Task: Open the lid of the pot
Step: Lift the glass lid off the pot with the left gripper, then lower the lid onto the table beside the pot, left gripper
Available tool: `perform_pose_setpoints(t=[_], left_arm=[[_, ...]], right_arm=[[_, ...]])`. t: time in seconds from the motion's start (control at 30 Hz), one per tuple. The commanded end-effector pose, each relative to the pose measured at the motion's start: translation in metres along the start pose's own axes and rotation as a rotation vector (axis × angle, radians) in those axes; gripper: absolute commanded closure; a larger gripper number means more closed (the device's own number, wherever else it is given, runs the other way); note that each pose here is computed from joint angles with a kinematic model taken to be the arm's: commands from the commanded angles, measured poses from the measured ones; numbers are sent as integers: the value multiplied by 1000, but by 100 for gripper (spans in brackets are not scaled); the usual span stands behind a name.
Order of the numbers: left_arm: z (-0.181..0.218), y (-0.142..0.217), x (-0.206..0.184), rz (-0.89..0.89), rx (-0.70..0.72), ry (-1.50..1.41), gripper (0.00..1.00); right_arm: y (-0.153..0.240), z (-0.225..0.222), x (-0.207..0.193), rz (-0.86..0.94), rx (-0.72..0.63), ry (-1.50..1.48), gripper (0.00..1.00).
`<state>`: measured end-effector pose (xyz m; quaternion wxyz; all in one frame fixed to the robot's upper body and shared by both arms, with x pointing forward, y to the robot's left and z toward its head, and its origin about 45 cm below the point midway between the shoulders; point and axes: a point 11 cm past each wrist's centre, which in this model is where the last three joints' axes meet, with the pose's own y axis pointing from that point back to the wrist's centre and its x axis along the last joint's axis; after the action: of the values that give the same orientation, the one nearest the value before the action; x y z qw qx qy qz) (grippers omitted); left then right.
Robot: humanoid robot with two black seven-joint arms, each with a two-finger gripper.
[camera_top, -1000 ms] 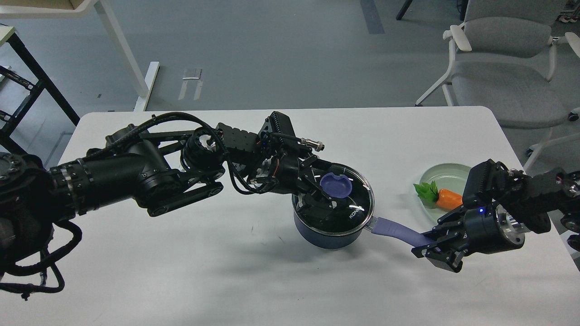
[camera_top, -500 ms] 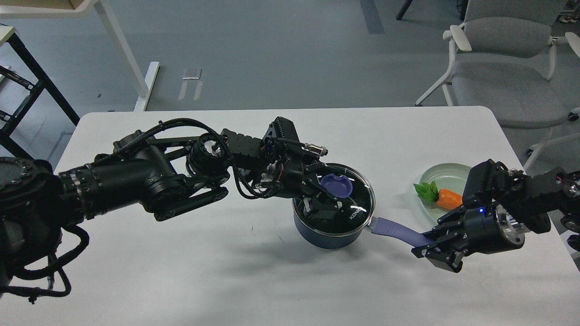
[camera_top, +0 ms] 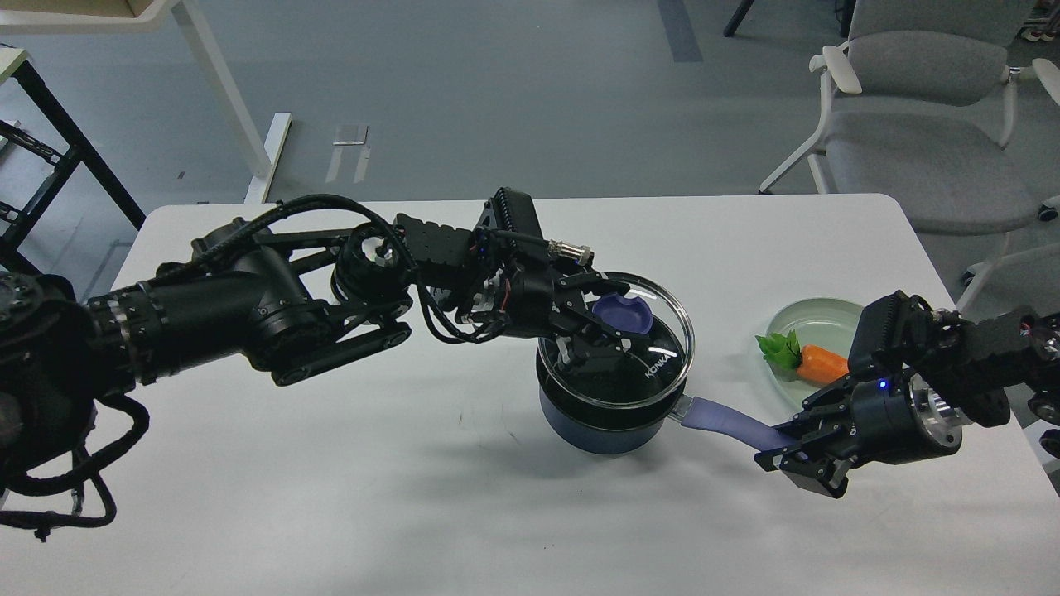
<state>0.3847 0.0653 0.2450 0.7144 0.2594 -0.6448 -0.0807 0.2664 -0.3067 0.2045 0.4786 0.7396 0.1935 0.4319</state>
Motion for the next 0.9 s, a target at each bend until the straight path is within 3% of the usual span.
perform_pose_setpoints(t=[0.0, 0.23, 0.43, 0.6, 0.87], left_arm=[[-17, 33, 6, 22, 51, 28, 52], [-54, 127, -29, -22, 229, 65, 52], [-54, 181, -97, -28, 337, 149, 51], [-35, 202, -156, -40, 374, 222, 51], [-18, 212, -195, -45, 396, 269, 49]], right_arm=[[0, 0, 0, 1, -2, 1, 74], [1, 1, 1, 1, -2, 2, 74], [1, 1, 1, 2, -3, 3, 74], [1, 1, 1, 2, -3, 3, 74], [1, 1, 1, 2, -3, 3, 74]])
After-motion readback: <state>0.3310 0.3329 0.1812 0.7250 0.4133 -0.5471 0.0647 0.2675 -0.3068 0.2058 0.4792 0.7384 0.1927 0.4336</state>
